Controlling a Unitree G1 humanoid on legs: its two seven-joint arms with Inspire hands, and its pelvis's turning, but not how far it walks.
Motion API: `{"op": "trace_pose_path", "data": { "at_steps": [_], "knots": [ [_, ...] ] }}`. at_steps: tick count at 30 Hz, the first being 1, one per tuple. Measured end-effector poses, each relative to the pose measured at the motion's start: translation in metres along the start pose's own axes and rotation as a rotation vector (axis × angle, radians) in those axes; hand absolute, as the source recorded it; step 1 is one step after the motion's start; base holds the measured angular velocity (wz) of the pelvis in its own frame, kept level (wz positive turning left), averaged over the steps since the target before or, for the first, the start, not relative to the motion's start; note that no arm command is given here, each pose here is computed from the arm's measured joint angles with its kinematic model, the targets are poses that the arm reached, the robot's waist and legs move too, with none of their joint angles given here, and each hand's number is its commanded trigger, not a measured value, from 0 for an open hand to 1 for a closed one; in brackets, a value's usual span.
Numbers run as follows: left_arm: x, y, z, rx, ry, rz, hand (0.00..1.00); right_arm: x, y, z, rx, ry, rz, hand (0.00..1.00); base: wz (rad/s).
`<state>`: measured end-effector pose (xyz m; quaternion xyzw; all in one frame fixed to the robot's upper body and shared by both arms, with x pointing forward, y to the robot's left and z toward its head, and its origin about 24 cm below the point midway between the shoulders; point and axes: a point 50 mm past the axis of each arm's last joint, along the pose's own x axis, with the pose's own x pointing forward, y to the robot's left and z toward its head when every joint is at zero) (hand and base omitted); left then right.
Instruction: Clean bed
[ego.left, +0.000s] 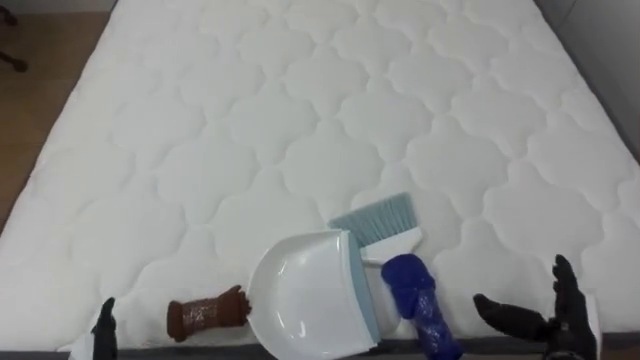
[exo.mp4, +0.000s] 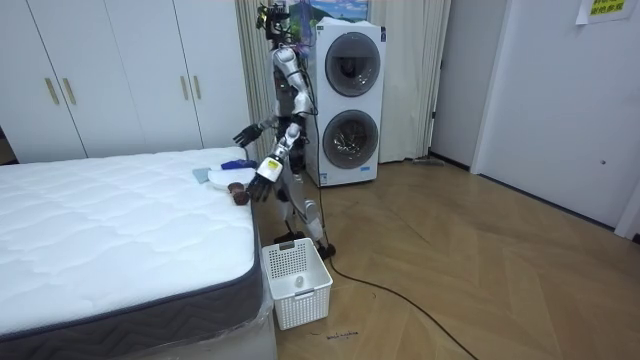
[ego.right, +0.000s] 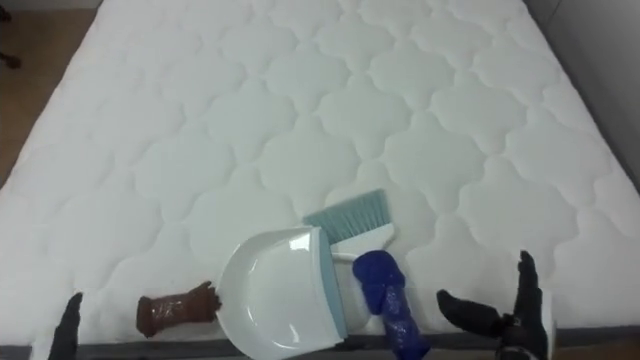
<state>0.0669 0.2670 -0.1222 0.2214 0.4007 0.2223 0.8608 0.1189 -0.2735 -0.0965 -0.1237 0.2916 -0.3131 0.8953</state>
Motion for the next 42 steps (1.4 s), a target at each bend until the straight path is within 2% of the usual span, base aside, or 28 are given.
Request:
{"op": "trace_pose_path", "data": {
  "at_steps": [3,8,12,20,26,34,39,42],
  "knots": [
    [-0.009,0.005,-0.033,-0.054,0.157,0.021,0.0,-0.005,-0.011,-0.028,-0.013,0.125,-0.067,0.0,-0.02],
    [-0.026,0.007,-0.066,-0.113,0.306,0.028,0.0,-0.022,-0.027,-0.069,-0.029,0.32,-0.145,0.0,0.02],
    [-0.033,0.011,-0.081,-0.134,0.39,0.04,0.0,-0.037,-0.035,-0.09,-0.013,0.44,-0.215,0.0,0.0],
    [-0.048,0.01,-0.106,-0.164,0.569,0.024,0.0,-0.052,-0.043,-0.116,-0.036,0.624,-0.218,0.0,0.07],
    [-0.06,0.003,-0.12,-0.176,0.704,-0.055,0.0,-0.06,-0.04,-0.128,-0.065,0.728,-0.101,0.0,-0.01],
    [-0.052,-0.005,-0.112,-0.118,0.711,-0.135,0.0,-0.059,-0.022,-0.127,-0.166,0.752,0.138,0.0,-0.02],
    [-0.053,-0.012,-0.111,-0.029,0.716,-0.193,0.0,-0.058,-0.01,-0.126,-0.405,0.725,0.33,0.0,-0.11],
    [-0.049,-0.018,-0.105,0.003,0.698,-0.248,0.0,-0.057,-0.005,-0.124,-0.495,0.724,0.414,0.0,0.03]
  ]
}}
